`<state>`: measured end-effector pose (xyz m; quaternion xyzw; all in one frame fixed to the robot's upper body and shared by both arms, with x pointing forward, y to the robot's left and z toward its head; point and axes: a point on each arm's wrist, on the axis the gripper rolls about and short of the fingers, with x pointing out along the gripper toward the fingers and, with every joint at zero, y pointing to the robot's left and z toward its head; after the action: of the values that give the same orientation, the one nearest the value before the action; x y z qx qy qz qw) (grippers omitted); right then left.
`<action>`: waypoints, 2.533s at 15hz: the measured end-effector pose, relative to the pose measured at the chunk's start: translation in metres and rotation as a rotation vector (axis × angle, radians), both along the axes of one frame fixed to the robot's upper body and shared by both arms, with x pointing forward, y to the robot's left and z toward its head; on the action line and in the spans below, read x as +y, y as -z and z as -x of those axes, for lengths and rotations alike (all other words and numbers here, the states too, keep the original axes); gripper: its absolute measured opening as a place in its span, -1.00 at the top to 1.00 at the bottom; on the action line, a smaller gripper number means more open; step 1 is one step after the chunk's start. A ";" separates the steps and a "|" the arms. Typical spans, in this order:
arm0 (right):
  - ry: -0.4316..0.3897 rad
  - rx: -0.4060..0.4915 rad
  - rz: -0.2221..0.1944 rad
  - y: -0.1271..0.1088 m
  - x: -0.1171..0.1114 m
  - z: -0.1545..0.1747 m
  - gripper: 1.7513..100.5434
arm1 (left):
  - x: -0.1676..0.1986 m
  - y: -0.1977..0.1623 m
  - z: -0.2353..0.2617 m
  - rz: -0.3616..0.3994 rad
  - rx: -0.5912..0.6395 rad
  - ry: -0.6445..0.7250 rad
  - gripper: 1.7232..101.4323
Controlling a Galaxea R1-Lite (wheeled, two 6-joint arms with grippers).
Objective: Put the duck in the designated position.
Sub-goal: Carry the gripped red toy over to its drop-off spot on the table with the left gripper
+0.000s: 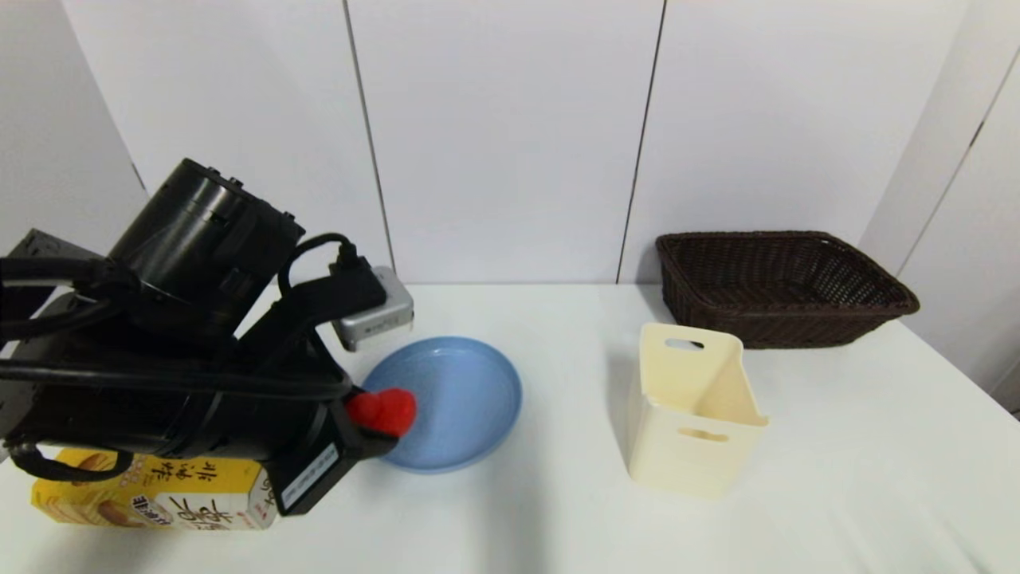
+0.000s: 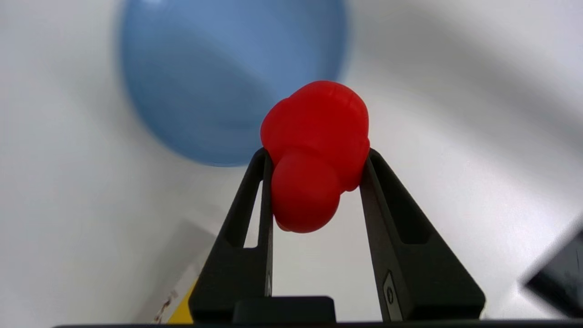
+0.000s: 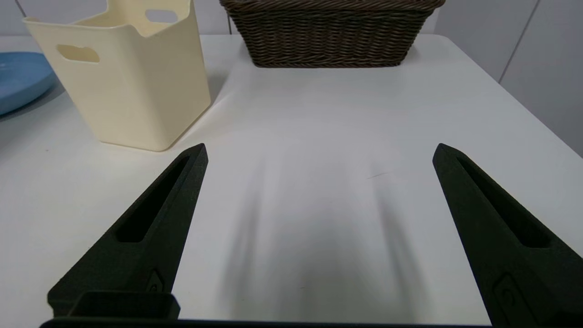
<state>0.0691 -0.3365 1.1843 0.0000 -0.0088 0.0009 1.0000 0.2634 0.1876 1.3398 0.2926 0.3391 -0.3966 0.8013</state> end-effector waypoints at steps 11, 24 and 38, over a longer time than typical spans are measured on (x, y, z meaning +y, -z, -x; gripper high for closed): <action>0.000 0.000 0.000 0.000 0.000 0.000 -0.95 | 0.004 0.080 0.008 -0.171 0.109 0.403 0.36; 0.000 0.000 0.000 0.000 0.000 0.000 -0.95 | -0.011 0.098 -0.023 -0.198 0.142 0.406 0.37; 0.001 0.000 0.000 0.000 0.000 0.000 -0.95 | -0.015 0.103 -0.034 -0.202 0.164 0.390 -0.24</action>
<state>0.0691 -0.3365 1.1843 0.0000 -0.0090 0.0004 1.0000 0.2978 0.1721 1.2366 0.3980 0.3781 -0.5305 0.6459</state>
